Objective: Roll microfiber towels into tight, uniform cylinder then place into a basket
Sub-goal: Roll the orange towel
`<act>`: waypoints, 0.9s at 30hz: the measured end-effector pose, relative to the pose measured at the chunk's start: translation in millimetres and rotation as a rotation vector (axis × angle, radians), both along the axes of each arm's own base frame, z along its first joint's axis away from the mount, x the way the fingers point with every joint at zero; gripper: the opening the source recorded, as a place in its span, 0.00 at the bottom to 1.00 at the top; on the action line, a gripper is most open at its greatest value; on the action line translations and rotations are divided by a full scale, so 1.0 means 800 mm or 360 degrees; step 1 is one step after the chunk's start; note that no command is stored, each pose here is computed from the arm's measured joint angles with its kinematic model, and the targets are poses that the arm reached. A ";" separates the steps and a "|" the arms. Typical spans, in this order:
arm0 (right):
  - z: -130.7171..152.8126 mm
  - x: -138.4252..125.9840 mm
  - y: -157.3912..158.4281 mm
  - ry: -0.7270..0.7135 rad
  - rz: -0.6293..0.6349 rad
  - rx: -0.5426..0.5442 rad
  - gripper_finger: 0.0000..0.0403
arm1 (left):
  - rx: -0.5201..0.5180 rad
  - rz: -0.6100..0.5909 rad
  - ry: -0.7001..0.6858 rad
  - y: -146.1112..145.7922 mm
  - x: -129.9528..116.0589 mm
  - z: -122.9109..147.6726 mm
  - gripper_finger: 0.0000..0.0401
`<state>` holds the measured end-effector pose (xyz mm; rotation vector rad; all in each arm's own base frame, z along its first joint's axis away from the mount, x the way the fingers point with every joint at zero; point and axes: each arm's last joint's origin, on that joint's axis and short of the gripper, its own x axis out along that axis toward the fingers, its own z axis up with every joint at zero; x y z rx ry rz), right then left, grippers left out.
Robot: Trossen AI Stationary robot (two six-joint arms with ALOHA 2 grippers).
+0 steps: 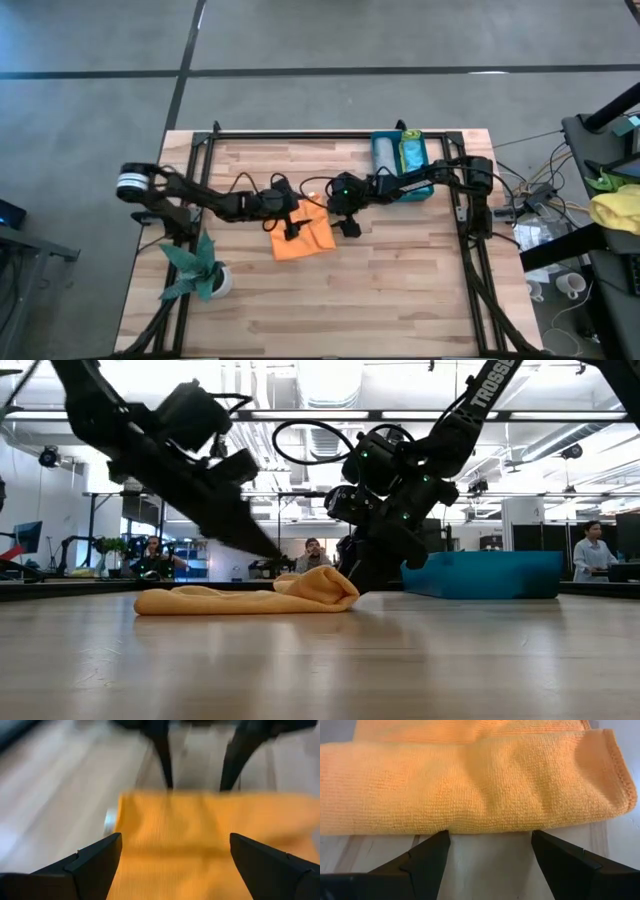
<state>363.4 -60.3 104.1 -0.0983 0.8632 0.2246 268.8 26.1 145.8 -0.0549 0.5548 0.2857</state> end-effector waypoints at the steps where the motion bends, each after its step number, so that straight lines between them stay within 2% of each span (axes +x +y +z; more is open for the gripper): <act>1: 0.001 0.001 0.000 -0.0007 -0.0021 0.0011 0.70 | -0.0041 0.0021 0.0052 -0.001 -0.006 0.000 0.88; 4: 0.004 0.005 -0.001 -0.0012 -0.0046 0.0025 0.70 | -0.0091 0.0040 0.0188 -0.005 -0.027 -0.003 0.88; 8: 0.008 0.010 -0.001 -0.0035 -0.0036 0.0017 0.70 | -0.0112 0.0006 0.0305 -0.010 -0.040 -0.010 0.88; 19: 0.021 0.022 0.000 -0.0093 -0.0044 0.0027 0.69 | -0.0164 -0.0038 0.0441 -0.011 -0.040 -0.027 0.88; 27: 0.030 0.030 0.008 -0.0131 -0.0045 0.0048 0.68 | -0.0172 -0.0048 0.0459 -0.011 -0.038 -0.032 0.88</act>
